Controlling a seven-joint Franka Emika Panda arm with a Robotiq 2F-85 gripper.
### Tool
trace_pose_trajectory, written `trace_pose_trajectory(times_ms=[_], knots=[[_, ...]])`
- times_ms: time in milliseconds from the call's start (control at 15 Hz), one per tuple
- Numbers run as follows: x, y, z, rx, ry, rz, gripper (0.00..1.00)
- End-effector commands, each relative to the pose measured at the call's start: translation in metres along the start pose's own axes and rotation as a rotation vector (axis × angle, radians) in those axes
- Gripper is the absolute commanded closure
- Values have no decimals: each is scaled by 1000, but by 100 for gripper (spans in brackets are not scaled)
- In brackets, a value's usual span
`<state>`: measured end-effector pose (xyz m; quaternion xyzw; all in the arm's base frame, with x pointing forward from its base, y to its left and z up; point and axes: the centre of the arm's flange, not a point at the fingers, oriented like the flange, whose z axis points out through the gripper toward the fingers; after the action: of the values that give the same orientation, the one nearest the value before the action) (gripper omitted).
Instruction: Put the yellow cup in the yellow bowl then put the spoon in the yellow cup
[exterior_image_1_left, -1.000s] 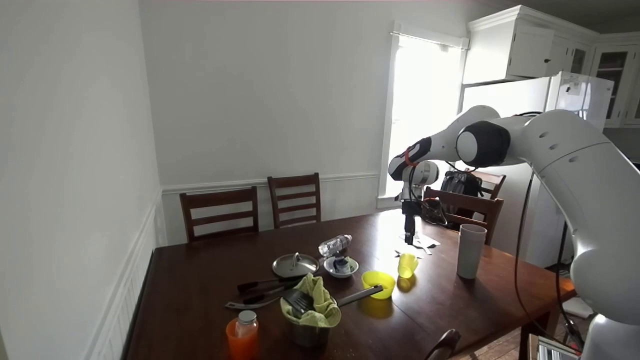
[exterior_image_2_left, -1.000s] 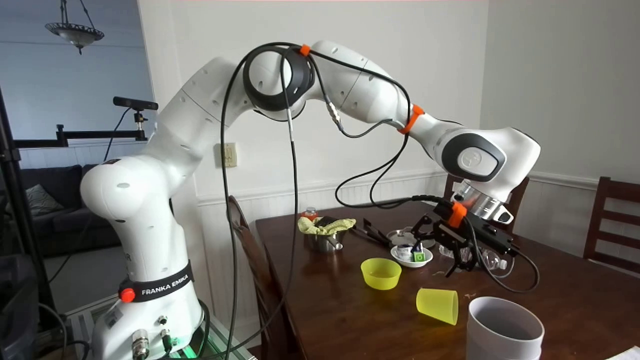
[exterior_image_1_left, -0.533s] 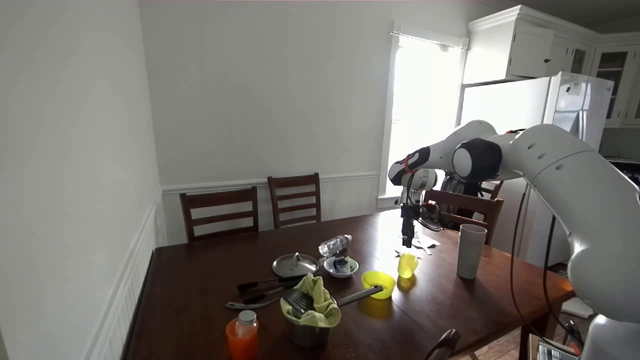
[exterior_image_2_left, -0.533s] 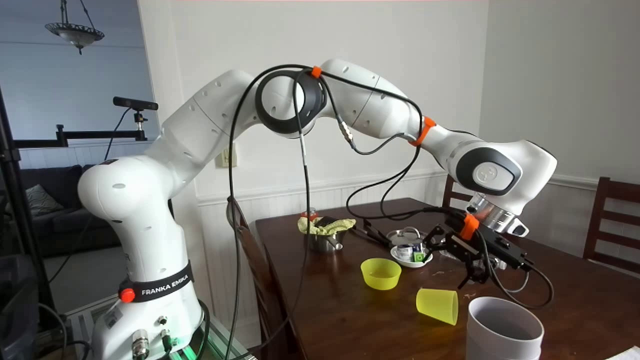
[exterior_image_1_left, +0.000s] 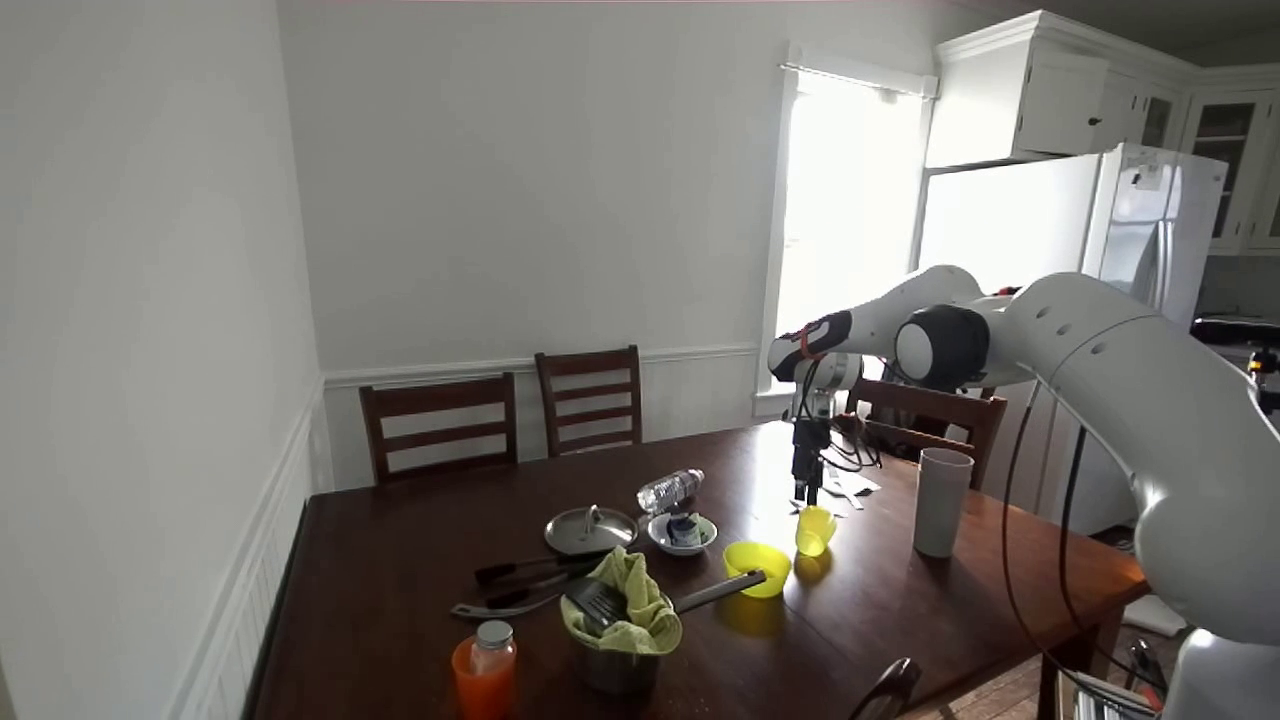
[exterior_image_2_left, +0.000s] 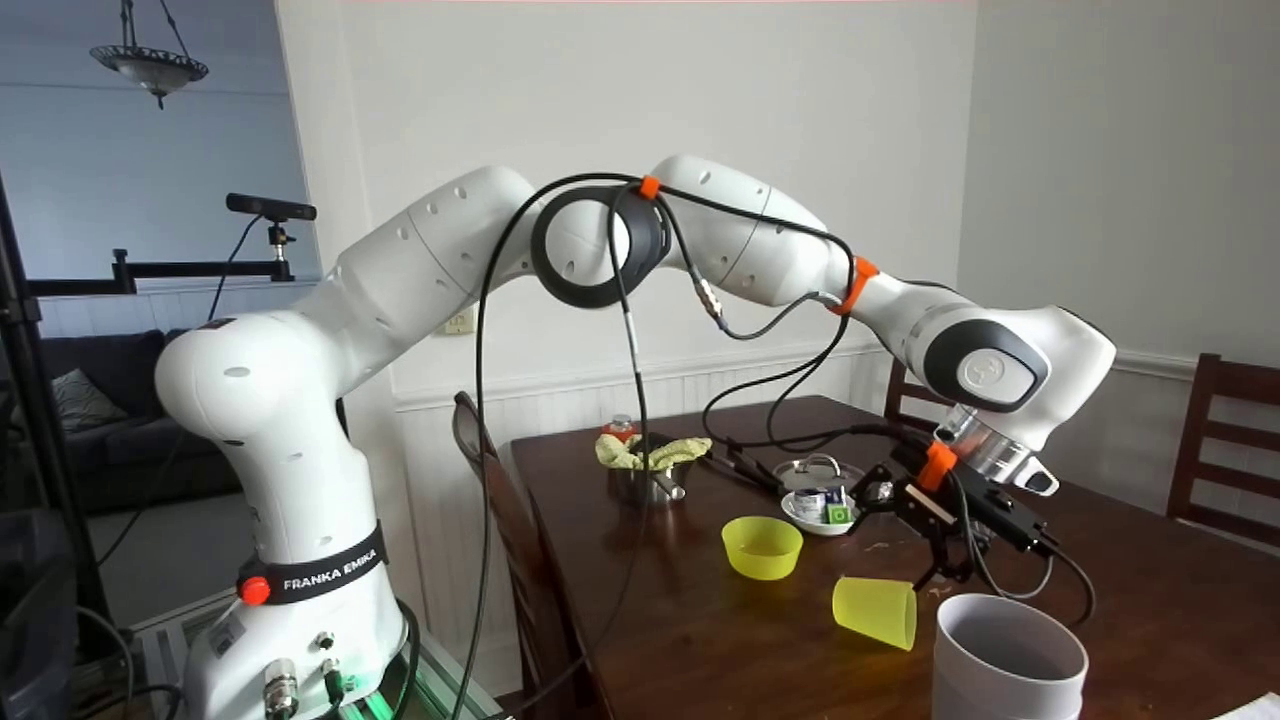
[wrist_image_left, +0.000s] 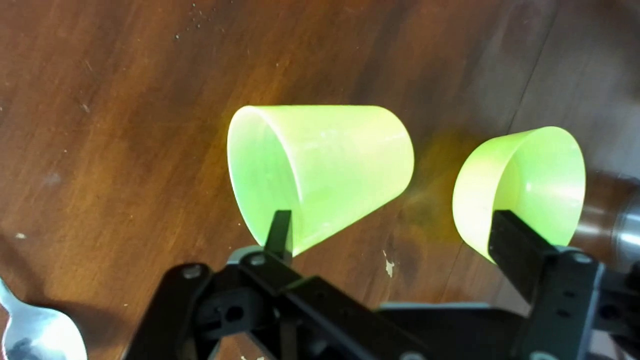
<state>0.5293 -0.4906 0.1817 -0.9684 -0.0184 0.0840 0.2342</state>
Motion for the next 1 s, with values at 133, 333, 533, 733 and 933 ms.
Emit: trace_pose_trajectory(times_ms=[133, 333, 533, 733, 933], knots=[[7, 20, -11, 10, -52, 68, 0], [10, 20, -2, 32, -78, 74, 0], [12, 21, 7, 45, -96, 72, 26], [12, 14, 8, 55, -96, 51, 49], [6, -8, 3, 56, -103, 29, 70]])
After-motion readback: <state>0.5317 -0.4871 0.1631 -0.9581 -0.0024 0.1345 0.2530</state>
